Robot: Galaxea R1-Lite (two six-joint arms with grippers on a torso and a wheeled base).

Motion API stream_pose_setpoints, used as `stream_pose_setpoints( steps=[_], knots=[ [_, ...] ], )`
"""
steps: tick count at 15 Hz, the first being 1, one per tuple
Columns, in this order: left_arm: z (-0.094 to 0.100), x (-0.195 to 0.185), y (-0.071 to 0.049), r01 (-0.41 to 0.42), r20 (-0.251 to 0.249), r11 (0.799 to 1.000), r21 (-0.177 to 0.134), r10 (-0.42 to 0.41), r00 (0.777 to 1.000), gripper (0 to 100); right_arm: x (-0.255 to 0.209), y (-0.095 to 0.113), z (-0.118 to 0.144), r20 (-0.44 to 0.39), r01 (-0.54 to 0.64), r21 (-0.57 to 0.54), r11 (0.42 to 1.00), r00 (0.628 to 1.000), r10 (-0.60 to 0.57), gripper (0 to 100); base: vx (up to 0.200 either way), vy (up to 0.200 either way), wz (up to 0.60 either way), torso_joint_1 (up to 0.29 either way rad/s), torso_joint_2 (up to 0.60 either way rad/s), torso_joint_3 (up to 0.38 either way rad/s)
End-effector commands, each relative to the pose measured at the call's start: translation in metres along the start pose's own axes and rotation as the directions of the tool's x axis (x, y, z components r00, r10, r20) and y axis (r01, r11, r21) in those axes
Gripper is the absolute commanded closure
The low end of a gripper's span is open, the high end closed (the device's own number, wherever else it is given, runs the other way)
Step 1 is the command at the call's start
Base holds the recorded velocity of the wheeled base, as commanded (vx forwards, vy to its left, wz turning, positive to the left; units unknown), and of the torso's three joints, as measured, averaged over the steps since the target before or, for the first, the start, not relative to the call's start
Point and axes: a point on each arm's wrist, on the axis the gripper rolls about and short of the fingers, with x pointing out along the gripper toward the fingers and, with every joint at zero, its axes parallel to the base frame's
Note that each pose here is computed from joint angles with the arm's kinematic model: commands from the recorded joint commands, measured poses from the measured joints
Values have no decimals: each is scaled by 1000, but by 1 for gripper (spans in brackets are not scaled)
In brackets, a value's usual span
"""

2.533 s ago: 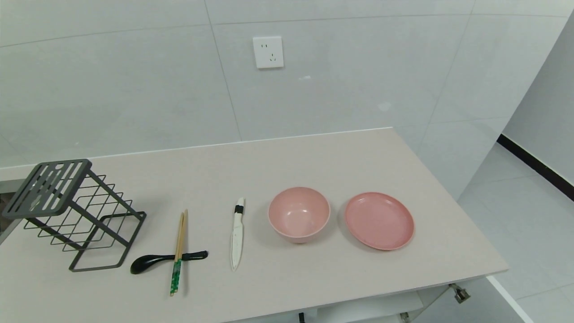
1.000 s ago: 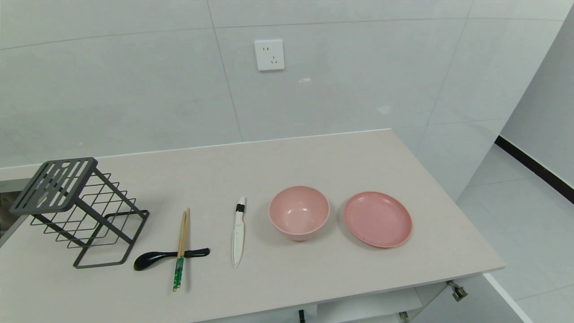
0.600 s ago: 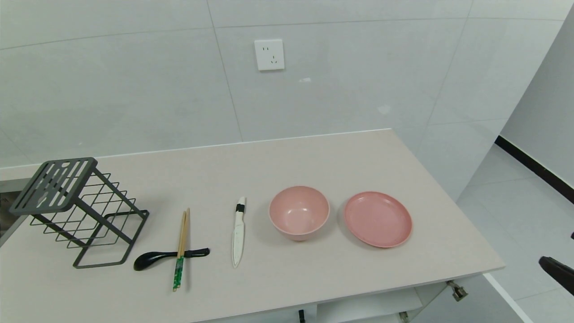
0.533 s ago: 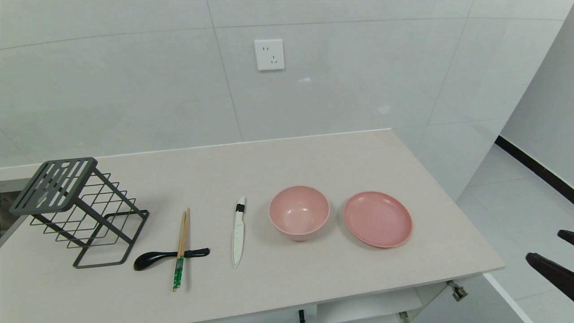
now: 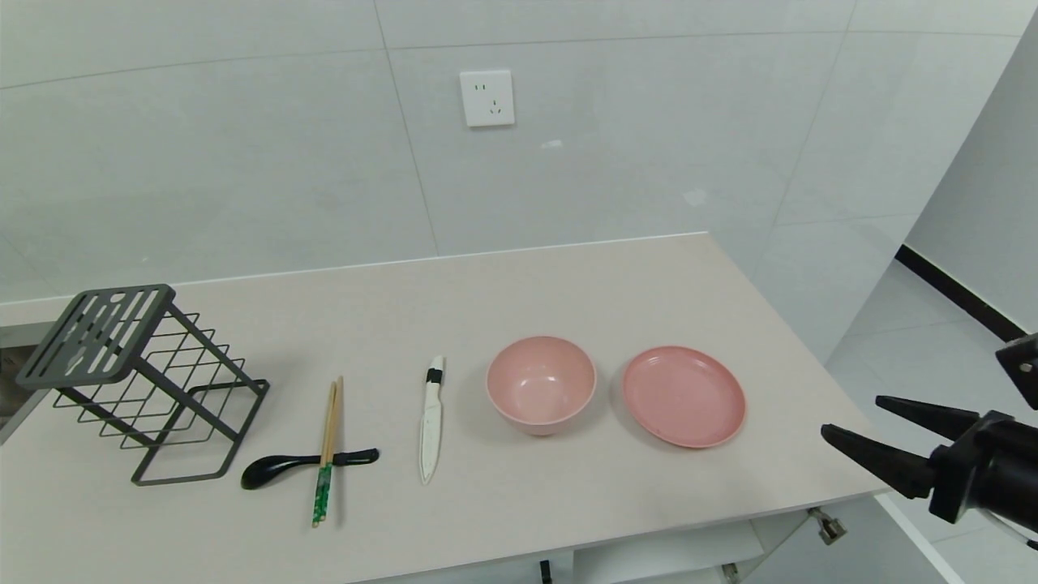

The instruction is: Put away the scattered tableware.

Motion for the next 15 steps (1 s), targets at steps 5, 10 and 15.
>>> stream_pose_setpoints(
  steps=[5, 10, 15],
  knots=[
    [0, 0, 0, 0, 0, 1000, -1, 0, 1000, 0, 75, -23, -24, -116, -30, 37, 999, 993, 34, 0, 0, 0, 0, 0, 0, 0],
    [0, 0, 0, -1, -1, 1000, -1, 1, 1000, 0, 140, -48, -34, -139, -6, 44, 999, 990, 12, 0, 0, 0, 0, 0, 0, 0],
    [0, 0, 0, 0, 0, 1000, -2, 0, 1000, 0, 168, -59, -43, -148, 17, 41, 999, 989, -11, 0, 0, 0, 0, 0, 0, 0]
  ],
)
